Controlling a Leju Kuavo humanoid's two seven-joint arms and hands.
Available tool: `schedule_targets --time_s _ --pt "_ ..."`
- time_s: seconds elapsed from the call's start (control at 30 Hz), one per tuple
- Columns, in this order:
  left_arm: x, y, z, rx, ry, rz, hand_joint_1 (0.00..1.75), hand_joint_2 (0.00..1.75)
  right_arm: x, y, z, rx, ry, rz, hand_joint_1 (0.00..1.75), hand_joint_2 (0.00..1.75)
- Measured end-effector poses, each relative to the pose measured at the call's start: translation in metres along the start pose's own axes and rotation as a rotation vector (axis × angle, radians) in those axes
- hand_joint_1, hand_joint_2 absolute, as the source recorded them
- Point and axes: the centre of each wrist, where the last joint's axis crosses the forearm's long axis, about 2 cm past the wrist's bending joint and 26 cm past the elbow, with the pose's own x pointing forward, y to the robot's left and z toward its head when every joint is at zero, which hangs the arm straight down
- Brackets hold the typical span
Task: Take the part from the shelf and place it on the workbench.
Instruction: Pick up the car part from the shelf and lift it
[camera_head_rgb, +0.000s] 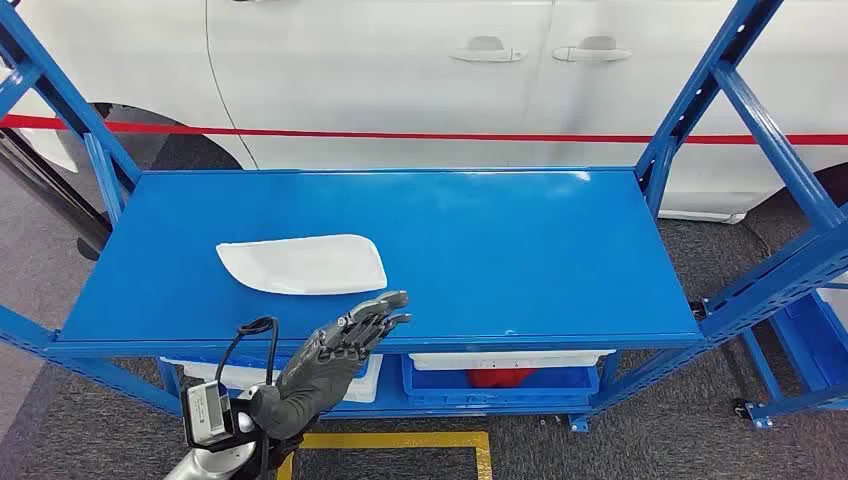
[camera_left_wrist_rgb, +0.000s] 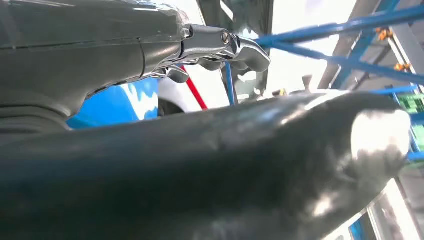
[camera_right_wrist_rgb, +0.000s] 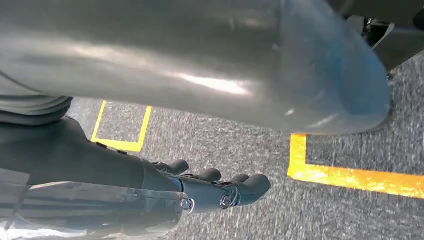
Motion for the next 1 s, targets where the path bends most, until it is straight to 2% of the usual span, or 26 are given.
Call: schedule_targets --time_s 0.03,0.07,0.1,0.37,0.5,0.57,0.7,1.0 --pt "0.0 0.0 0.0 0.011 0.001 -0.005 0.0 1.16 0.0 0.0 0.0 -0.001 0.001 0.0 0.0 0.0" --pt "0.0 0.001 0.0 0.023 0.004 -0.019 0.0 1.31 -0.001 0.0 0.0 -0.002 0.002 0.0 0.0 0.0" --pt "0.0 0.003 0.0 0.045 0.011 -0.048 0.0 1.75 -0.001 0.0 0.0 -0.003 0.004 0.0 0.0 0.0" --pt "0.007 0.036 -0.004 0.141 0.079 -0.605 0.0 1.75 -0.001 0.004 0.0 0.007 0.018 0.006 0.0 0.0" --pt "0.007 0.062 -0.002 0.165 0.169 -0.962 0.0 1.75 -0.001 0.014 0.0 0.031 0.032 0.006 0.0 0.0" --pt "0.006 0.076 0.001 0.164 0.19 -1.082 0.0 1.75 -0.002 0.022 0.0 0.041 0.04 0.004 0.0 0.0" --pt "0.004 0.091 0.008 0.157 0.219 -1.176 0.0 1.75 -0.004 0.034 0.0 0.062 0.049 0.002 0.0 0.0" --pt "0.002 0.102 0.028 0.127 0.306 -1.32 0.0 1.75 -0.005 0.039 0.001 0.075 0.054 -0.002 0.0 0.0"
